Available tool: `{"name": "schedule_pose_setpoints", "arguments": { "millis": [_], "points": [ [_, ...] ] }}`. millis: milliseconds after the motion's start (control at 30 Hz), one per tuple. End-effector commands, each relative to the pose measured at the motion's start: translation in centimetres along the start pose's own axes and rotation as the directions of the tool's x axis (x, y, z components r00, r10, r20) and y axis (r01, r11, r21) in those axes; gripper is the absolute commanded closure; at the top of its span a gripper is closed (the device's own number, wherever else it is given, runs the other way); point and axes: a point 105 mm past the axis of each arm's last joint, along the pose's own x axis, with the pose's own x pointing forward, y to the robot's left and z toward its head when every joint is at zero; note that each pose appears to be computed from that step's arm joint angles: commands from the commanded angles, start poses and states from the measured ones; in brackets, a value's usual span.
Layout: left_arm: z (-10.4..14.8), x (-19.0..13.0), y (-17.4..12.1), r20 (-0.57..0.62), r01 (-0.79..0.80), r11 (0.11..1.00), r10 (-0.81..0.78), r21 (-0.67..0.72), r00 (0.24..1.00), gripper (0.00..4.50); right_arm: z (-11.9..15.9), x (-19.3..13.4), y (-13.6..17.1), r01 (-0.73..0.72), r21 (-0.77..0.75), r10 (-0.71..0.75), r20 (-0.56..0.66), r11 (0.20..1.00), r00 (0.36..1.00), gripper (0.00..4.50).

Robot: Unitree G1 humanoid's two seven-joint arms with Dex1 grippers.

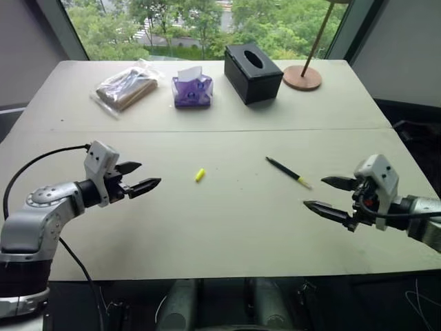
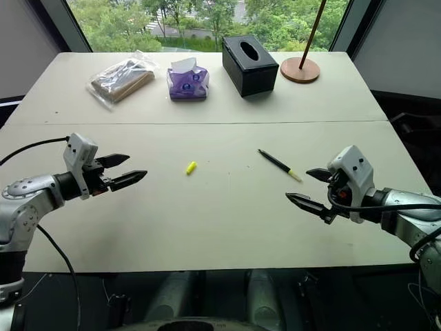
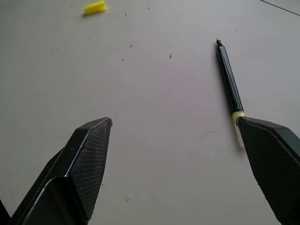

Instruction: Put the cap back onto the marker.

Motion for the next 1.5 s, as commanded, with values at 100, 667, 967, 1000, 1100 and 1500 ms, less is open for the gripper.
{"name": "schedule_pose_setpoints", "arguments": {
  "millis": [100,667,967,1000,1100,1500],
  "points": [
    [1.6,-0.9,1.0,0.064,-0.049,0.998,0.047,0.033,0.997,0.1,0.7,-0.2,-0.2,0.019,-0.024,-0.019,0.025,1.0,1.0,0.11],
    [1.9,-0.5,2.1,0.092,-0.111,0.992,0.104,0.066,0.99,0.1,0.1,0.1,-0.1,0.023,-0.018,-0.023,0.025,1.0,0.999,0.11],
    [2.7,-0.1,1.8,0.098,-0.079,0.992,0.069,0.098,0.993,0.1,0.1,0.3,-0.3,0.034,-0.018,-0.033,0.032,0.999,0.999,0.11],
    [2.9,0.1,1.3,0.092,-0.044,0.993,0.034,0.108,0.995,0.1,0.1,0.3,-0.3,0.035,-0.018,-0.034,0.035,0.999,0.999,0.11],
    [3.4,0.9,-1.1,0.042,0.119,0.978,-0.128,0.169,0.991,0.1,0.3,0.5,-0.3,0.027,-0.025,-0.026,0.036,0.999,0.999,0.11],
    [6.5,2.9,-5.7,-0.084,0.473,0.811,-0.475,0.344,0.876,0.1,1.3,5.3,-5.3,0.225,-0.055,-0.217,0.119,0.973,0.969,0.11]
  ]
}}
